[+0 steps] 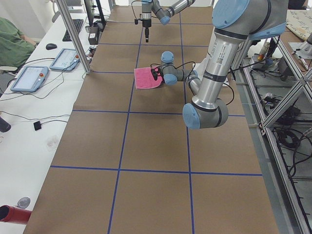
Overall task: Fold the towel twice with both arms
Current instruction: 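Move the right gripper to the towel's opposite edge and grasp it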
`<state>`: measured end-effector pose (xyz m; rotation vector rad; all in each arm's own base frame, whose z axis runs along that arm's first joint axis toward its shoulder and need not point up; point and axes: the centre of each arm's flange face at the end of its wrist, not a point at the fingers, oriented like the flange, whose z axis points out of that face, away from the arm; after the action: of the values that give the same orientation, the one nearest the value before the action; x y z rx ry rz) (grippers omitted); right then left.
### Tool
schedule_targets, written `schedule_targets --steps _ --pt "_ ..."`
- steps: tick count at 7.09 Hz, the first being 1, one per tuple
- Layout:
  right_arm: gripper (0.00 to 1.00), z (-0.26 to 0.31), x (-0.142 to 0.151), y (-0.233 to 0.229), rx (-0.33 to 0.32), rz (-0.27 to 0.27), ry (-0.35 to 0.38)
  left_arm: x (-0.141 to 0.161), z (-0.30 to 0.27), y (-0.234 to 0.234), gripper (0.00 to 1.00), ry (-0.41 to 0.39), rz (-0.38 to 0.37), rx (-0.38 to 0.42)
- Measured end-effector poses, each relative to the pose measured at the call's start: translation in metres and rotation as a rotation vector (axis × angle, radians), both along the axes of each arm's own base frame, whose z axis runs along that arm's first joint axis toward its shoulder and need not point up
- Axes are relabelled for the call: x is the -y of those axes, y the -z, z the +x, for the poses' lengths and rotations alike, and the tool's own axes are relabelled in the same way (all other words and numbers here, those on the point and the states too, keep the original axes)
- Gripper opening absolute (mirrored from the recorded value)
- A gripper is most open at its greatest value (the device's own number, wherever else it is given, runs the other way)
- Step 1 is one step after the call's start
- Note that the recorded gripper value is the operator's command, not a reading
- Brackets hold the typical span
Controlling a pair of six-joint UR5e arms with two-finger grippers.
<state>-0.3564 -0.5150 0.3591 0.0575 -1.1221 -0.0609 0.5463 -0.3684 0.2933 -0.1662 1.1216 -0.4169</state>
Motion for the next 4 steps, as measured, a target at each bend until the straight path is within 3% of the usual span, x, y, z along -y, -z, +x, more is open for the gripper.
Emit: schedule_targets --steps 2,4 --pt "0.98 -0.034 -0.013 0.019 -0.001 -0.007 -0.019 0.0 0.0 0.002 0.0 0.002 -0.005 -0.003" --pt "0.98 -0.099 -0.043 0.065 0.018 -0.086 -0.107 0.0 0.001 0.005 0.0 0.004 -0.005 -0.008"
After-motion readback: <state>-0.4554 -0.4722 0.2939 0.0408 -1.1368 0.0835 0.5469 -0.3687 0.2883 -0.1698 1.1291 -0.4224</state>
